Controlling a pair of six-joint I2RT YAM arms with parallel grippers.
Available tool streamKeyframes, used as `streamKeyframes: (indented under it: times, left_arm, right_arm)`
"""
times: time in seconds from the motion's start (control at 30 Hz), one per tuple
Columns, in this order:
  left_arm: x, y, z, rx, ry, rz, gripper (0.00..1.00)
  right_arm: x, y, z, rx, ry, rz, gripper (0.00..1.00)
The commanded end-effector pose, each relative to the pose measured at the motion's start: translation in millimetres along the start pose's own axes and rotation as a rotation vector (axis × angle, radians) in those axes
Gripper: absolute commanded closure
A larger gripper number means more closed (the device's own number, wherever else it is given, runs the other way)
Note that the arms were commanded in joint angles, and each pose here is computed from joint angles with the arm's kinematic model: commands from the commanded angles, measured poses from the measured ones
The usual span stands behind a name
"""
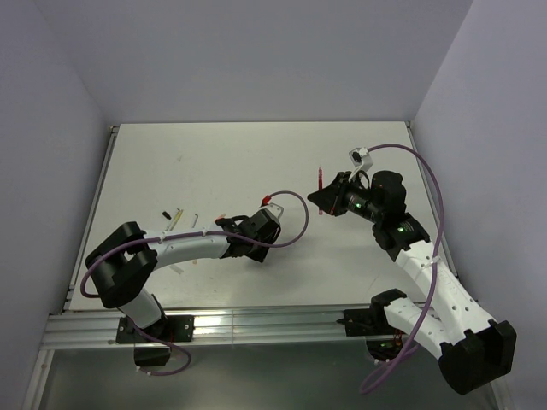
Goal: Insert the pens into the pen caps
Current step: Pick up the pen cap from the center of the board.
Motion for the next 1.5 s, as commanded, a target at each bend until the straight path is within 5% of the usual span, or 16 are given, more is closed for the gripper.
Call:
streamKeyframes:
  times: [0.0, 0.77, 1.07, 1.2, 1.33, 1.47]
  left_arm:
    - [7.2, -3.7, 2.2, -0.027, -0.027, -0.001, 0.57]
    - [-3.4, -1.0, -10.4, -0.01, 0.014, 0.008, 0.59]
    - [-15.9, -4.6, -24.4, -0.037, 0.065, 0.016, 0.8]
    - [-25.3, -8.1, -30.9, -0.051, 0.105, 0.019, 0.99]
    - [-14.5, -11.1, -23.6, -0.074, 0.079, 0.075, 1.0]
    - [40.6, -0.2, 7.2, -0.066, -0.044, 0.195, 1.0]
  right_arm:
    - [7.1, 5.6, 2.2, 0.029, -0.03, 0.034, 1.0]
    - [5.5, 4.1, 0.0, 0.032, -0.021, 0.028, 1.0]
    - [4.2, 3.8, -1.3, 0.036, -0.011, 0.026, 1.0]
    - [4.0, 4.0, -1.2, 0.037, -0.01, 0.027, 1.0]
    - [3.4, 6.1, -0.9, 0.048, -0.004, 0.031, 1.0]
    - [5.7, 9.5, -0.2, 0.058, -0.006, 0.04, 1.0]
Point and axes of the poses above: each gripper's point midway between its finger pads, its own z axis back along the fingers, its own y axis along the line the jaws close on, x = y × z, the point moved 1 cm from there along z, back along the fingers, and after that the axes turned 12 degrees about -z, right-handed, at the moved point
